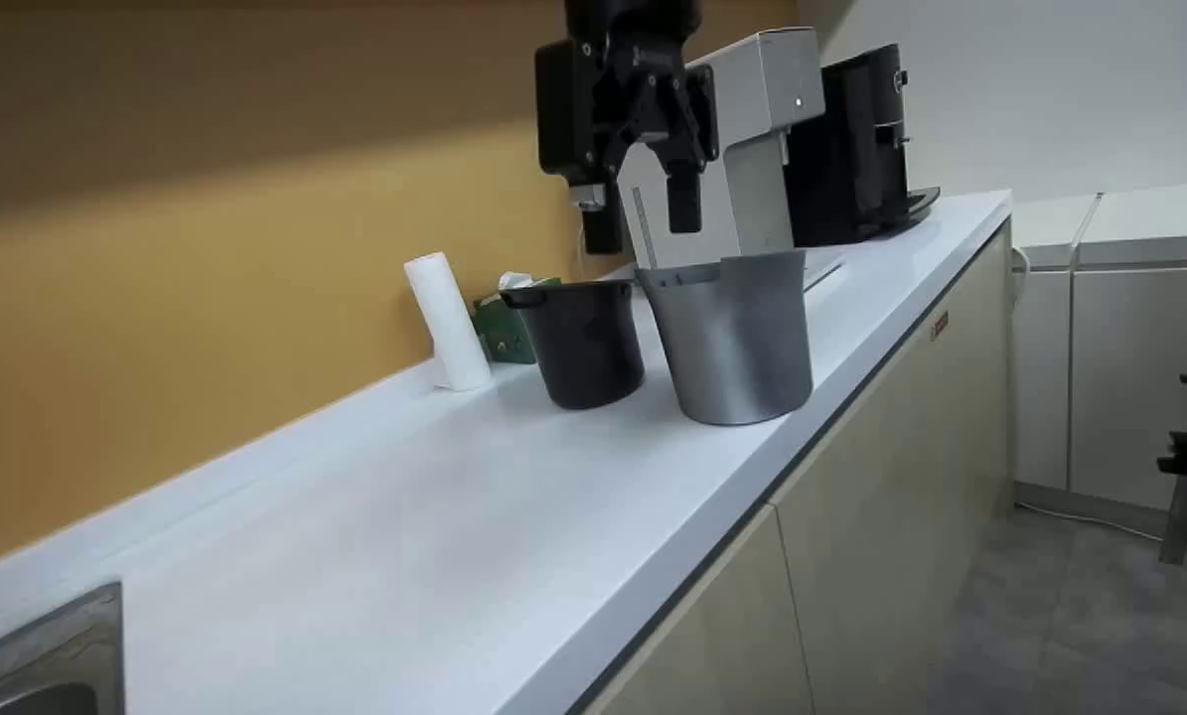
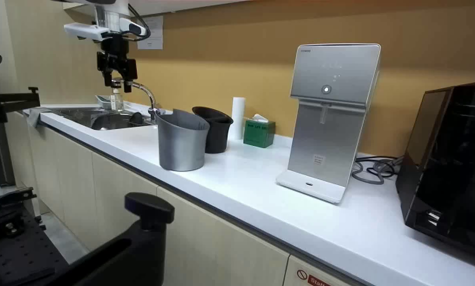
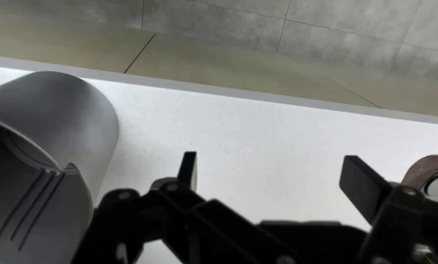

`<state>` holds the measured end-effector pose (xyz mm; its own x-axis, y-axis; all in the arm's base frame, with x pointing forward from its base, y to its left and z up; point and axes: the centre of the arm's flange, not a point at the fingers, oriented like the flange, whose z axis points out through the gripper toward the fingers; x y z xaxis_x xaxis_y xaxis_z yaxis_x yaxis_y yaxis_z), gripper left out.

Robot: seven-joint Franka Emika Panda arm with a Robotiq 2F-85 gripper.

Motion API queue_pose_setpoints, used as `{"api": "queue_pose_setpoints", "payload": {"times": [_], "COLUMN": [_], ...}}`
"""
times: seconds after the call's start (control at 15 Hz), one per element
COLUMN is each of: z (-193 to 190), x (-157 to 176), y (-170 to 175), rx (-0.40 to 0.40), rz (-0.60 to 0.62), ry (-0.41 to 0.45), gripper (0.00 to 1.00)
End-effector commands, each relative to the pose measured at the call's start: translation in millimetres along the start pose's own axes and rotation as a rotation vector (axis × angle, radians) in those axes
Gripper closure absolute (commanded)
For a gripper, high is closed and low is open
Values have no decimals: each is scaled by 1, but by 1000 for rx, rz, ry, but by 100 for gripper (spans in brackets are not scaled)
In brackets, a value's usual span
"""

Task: Place the black can in the silver one

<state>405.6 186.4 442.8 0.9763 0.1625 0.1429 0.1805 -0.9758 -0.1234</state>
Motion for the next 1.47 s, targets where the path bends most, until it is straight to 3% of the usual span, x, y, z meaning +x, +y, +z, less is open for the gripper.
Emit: {"api": "queue_pose_setpoints", "payload": {"times": [0.0,0.67,1.0,1.4], "z": [0,0,-20,-55], "x": [0,0,26,79], "y": [0,0,21,45], "rx": [0,0,-130,-253], "rz": [0,0,6,-41], "ry": [1,2,116,193], "gripper": [0,0,0,0]}}
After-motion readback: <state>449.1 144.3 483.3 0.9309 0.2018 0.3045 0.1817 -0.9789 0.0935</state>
